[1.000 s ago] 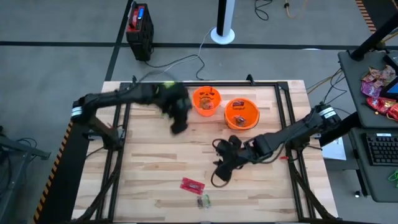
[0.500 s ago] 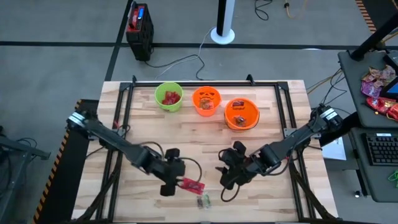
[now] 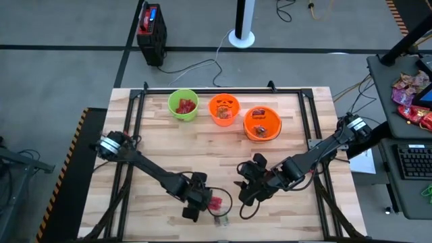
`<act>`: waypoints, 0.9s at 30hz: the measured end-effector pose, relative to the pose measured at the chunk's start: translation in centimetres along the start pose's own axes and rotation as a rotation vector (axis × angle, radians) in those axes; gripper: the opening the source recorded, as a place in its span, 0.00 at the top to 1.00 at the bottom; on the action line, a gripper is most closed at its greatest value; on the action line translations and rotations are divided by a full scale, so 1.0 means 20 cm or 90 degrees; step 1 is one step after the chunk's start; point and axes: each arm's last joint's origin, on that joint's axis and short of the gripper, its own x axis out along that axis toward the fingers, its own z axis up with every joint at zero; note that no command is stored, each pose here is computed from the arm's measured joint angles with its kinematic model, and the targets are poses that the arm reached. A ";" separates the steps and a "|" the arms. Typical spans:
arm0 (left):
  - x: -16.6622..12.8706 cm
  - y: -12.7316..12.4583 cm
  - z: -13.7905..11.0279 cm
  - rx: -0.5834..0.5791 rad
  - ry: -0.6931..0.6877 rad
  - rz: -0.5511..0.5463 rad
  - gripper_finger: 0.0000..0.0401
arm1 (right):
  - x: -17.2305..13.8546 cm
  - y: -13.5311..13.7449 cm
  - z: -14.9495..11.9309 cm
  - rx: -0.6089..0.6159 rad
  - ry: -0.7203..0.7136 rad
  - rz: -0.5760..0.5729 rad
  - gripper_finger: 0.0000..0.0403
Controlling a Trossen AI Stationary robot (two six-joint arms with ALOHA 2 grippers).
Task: Sort candy by brand, put in halloween buckets
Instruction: Put the red candy into the green bucket
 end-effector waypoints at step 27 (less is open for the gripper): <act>-0.56 0.29 -0.03 -0.142 -0.076 0.145 1.00 | 0.00 0.00 0.00 -0.007 0.002 -0.003 0.54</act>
